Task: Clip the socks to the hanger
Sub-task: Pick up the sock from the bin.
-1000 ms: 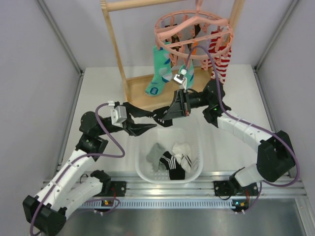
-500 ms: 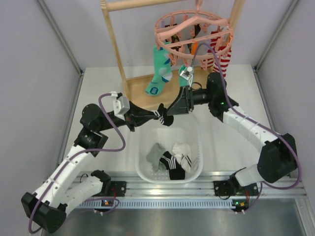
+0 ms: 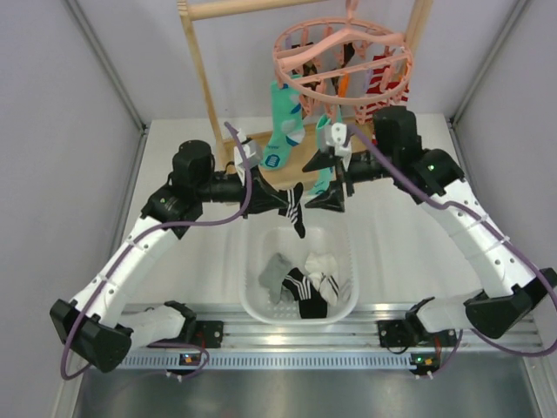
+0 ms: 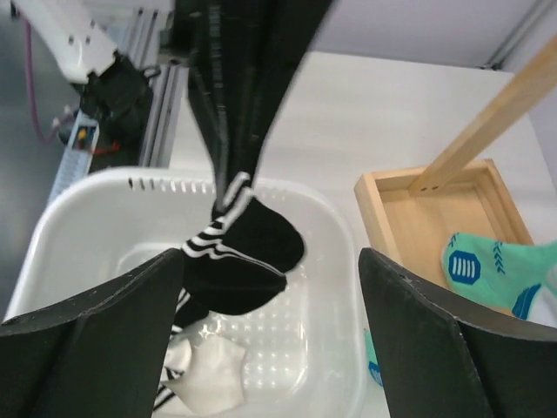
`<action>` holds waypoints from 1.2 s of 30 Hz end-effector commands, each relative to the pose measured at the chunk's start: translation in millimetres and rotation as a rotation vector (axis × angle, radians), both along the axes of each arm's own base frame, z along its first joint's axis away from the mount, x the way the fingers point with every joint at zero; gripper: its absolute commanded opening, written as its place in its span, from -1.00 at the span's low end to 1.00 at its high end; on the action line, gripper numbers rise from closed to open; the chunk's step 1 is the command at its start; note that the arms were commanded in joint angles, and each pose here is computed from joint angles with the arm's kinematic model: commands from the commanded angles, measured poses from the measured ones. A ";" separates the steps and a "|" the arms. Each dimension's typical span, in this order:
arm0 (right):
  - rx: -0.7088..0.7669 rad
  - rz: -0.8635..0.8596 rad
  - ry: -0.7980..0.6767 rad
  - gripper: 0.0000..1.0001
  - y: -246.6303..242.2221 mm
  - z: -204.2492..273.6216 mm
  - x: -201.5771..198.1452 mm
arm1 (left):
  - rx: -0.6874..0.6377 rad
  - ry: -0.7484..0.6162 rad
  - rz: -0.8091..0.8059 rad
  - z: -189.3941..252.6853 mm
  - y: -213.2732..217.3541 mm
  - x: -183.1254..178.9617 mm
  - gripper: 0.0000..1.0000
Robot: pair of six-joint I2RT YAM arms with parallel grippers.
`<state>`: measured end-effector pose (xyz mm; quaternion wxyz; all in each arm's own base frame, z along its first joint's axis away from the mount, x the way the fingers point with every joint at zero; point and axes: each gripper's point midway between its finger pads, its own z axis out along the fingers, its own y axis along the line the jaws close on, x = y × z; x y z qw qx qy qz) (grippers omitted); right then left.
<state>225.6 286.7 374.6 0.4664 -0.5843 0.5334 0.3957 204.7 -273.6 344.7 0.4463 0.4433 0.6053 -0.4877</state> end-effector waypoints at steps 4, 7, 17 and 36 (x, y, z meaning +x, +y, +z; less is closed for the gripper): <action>-0.158 0.157 -0.251 0.59 8.8 -35.2 -29.2 | 0.099 0.031 -0.116 -5.2 -5.7 -19.0 -1.00; -0.165 0.185 -0.243 0.39 16.3 -41.2 -33.6 | 0.117 0.035 -0.121 -6.2 -6.6 -20.2 -1.00; -0.156 0.101 -0.181 -1.00 16.6 -44.0 -30.2 | 0.113 -0.015 -0.062 -7.0 -4.5 -16.3 -0.75; -0.032 0.056 -0.049 -1.00 5.7 -18.6 -36.9 | -0.024 -0.010 0.067 2.8 -8.8 -1.2 0.20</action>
